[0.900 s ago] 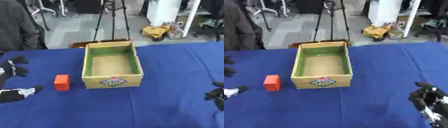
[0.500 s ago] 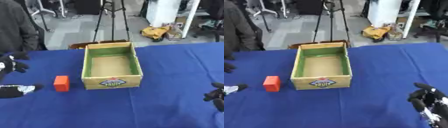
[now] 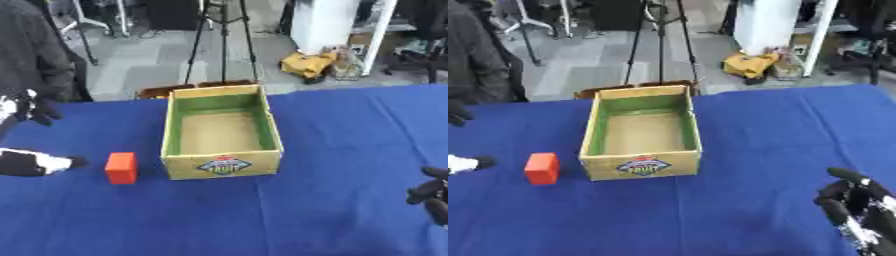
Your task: Pick up objects on the table and place them in the box.
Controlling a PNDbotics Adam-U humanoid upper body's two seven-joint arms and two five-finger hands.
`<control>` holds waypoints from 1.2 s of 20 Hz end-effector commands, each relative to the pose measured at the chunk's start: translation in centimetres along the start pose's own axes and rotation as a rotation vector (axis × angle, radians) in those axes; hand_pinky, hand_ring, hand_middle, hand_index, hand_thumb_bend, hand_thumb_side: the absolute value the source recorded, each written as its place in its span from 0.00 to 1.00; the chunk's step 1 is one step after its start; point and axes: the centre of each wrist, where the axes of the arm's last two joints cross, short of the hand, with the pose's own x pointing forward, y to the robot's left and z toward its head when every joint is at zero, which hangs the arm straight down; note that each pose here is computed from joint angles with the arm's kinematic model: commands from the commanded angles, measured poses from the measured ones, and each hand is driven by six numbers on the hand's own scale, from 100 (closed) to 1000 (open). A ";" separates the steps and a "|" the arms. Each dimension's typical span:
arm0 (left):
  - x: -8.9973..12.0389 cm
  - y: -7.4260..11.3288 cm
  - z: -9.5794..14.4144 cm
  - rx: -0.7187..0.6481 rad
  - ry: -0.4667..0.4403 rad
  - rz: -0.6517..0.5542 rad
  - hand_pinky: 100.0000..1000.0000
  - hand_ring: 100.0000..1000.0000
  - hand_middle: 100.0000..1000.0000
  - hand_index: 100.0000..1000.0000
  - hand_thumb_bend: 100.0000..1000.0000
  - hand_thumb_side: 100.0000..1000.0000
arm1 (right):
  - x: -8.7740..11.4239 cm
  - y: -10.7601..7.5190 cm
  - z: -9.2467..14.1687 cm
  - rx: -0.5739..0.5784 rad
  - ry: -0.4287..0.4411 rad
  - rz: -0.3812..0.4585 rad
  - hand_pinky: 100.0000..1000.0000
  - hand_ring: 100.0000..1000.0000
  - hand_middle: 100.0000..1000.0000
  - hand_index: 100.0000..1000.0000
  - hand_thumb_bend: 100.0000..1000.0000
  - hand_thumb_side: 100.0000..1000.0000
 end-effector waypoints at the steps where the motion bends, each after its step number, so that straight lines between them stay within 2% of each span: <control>1: 0.5 2.6 -1.2 -0.071 0.004 -0.150 0.67 0.70 0.76 0.87 0.81 0.04 | 0.5 -0.3 -0.3 0.029 -0.006 0.022 0.80 0.54 0.51 0.81 0.46 0.38; 4: 0.3 4.2 -2.7 -0.174 0.048 -0.287 0.67 0.71 0.76 0.87 0.81 0.05 | 0.5 -0.1 -0.4 0.038 -0.007 0.016 0.80 0.54 0.50 0.81 0.47 0.38; 8: 0.2 3.6 -5.3 -0.281 0.087 -0.358 0.68 0.72 0.75 0.86 0.81 0.05 | 0.4 -0.1 -0.4 0.038 -0.004 0.015 0.80 0.54 0.50 0.81 0.47 0.38; 15: 1.4 2.9 -10.5 -0.387 0.147 -0.396 0.67 0.71 0.74 0.85 0.82 0.05 | 0.3 -0.2 -0.3 0.022 -0.002 0.019 0.80 0.54 0.50 0.81 0.47 0.38; 19: 0.0 2.5 -11.4 -0.461 0.198 -0.394 0.67 0.70 0.73 0.85 0.81 0.04 | 0.3 -0.2 -0.3 0.020 -0.004 0.018 0.80 0.54 0.50 0.81 0.47 0.38; 24: -1.9 1.8 -11.3 -0.506 0.237 -0.425 0.67 0.70 0.73 0.85 0.81 0.04 | 0.3 -0.2 -0.3 0.019 -0.005 0.016 0.80 0.54 0.50 0.81 0.47 0.38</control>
